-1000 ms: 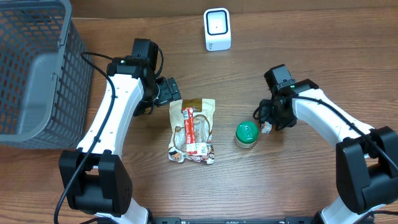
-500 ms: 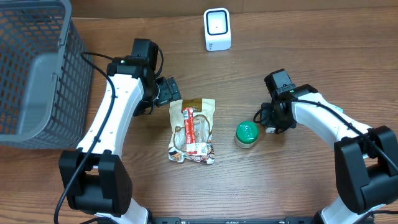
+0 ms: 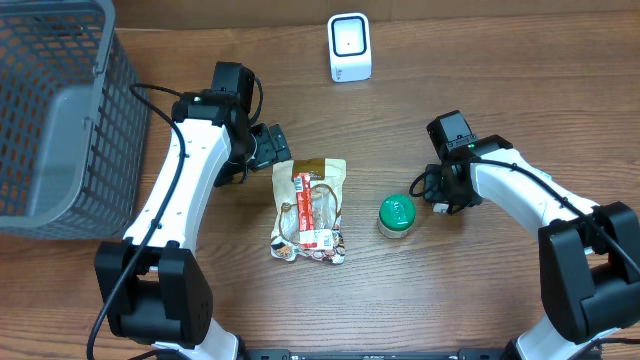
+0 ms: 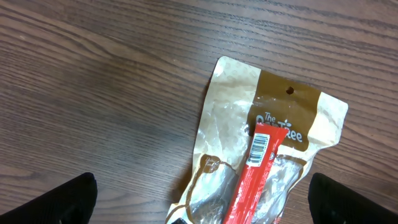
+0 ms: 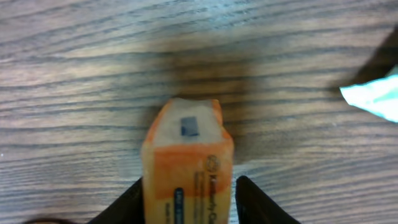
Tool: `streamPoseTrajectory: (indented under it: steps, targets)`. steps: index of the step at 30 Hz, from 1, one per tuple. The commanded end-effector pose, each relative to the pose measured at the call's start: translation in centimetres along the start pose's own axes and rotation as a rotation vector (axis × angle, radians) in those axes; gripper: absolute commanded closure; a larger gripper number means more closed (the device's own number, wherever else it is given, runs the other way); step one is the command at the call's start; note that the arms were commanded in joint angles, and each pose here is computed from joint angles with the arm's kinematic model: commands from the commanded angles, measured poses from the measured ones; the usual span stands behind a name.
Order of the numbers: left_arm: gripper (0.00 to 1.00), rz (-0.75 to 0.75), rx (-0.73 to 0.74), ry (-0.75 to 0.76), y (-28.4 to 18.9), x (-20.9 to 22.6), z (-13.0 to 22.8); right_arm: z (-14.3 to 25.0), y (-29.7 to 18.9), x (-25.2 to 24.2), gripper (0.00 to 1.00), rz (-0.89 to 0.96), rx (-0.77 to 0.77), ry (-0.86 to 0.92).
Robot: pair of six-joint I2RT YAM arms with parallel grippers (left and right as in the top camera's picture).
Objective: Scan the item barcode
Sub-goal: 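Move the right gripper left over the small orange pack, then lower the right gripper and close it on the orange pack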
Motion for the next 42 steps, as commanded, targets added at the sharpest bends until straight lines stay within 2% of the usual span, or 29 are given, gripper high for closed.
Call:
streamPoseTrajectory:
  steps: [1,7,16,28,36,42]
  targets:
    - [0.0,0.024,-0.037,-0.003,-1.3,-0.3,-0.2,-0.9,-1.5,0.1,0.57,0.001,-0.031,0.006]
    - [0.0,0.024,-0.037,-0.003,-1.3,-0.3,-0.2,-2.2,-4.2,0.5,0.52,-0.005,-0.044,0.008]
    - [0.0,0.024,-0.037,-0.003,-1.3,-0.3,-0.2,-0.9,-4.3,0.0,0.45,0.028,0.044,0.002]
    - [0.0,0.024,-0.037,-0.003,-1.3,-0.3,-0.2,-0.5,-4.4,0.3,0.44,-0.018,0.084,0.009]
    - [0.0,0.024,-0.037,-0.003,-1.3,-0.3,-0.2,-0.7,-4.4,0.4,0.44,-0.027,0.066,0.01]
    - [0.0,0.024,-0.037,-0.003,-1.3,-0.3,-0.2,-1.7,-6.6,0.8,0.41,-0.058,0.002,0.012]
Point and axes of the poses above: each gripper's point midway between its finger pads, its own y axis out along the fingers, its own x axis along the line the jaws close on, z = x × y, the point moved 9 cm from there along -y, back along the fingers
